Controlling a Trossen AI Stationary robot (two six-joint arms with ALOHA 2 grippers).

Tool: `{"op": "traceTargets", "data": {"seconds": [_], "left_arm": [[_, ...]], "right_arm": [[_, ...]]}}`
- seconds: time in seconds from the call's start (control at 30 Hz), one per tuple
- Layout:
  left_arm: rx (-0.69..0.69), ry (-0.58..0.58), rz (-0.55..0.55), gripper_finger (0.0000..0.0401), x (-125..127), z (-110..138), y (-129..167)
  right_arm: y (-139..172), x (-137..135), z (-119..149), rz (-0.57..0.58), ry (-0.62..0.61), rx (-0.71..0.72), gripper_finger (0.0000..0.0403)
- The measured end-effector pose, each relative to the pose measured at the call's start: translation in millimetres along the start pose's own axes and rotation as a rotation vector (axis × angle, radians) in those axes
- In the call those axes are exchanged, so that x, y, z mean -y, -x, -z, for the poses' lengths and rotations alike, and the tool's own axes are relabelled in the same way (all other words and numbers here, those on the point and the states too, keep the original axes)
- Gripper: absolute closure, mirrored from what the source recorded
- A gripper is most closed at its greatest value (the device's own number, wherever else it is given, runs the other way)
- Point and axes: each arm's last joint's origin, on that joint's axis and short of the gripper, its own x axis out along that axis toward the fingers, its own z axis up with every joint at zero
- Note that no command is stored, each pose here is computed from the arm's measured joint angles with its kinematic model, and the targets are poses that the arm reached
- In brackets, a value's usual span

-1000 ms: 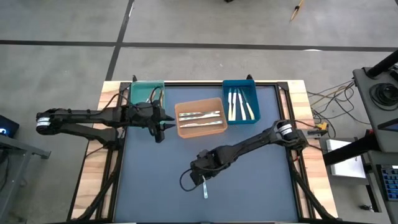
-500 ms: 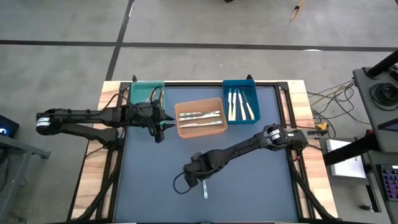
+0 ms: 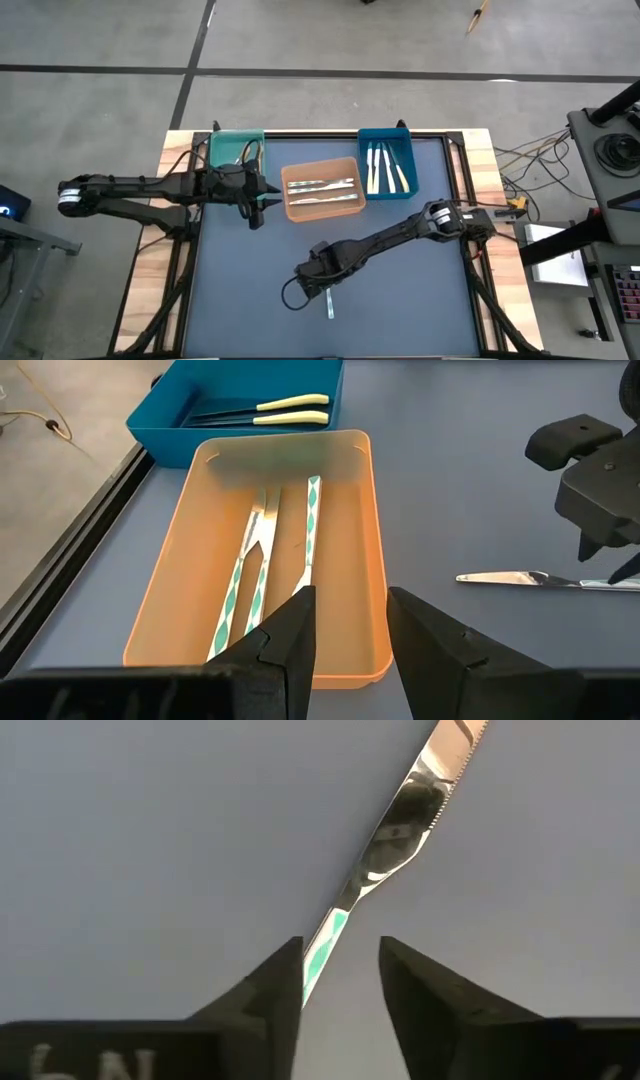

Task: Sort silverware by color (type)
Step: Put the white knife in the orange bin

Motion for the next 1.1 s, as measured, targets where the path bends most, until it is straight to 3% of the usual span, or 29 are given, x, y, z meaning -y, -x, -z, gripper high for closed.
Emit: {"op": "traceTargets", "data": {"seconds": [0.17, 0.3, 0.9, 1.1], "left_arm": [[0.001, 0.0, 0.0, 0.0294, 0.0, -0.1, 0.0], [0.001, -0.008, 0.0, 0.0294, 0.0, -0.1, 0.0], [0.002, -0.008, -0.013, 0.0294, -0.4, -0.2, 0.0], [0.002, -0.008, -0.016, 0.0294, -0.5, -0.2, 0.0]], "right_arm": [[-0.7, -0.4, -0.1, -0.007, 0.0, 0.002, 0.0235], [-1.1, -3.9, -1.0, -0.044, 0.001, 0.011, 0.0216], [-4.7, -1.9, -0.7, -0.035, -0.035, 0.012, 0.0225], [-22.4, -1.6, -1.1, -0.008, -0.035, -0.001, 0.0225]]}}
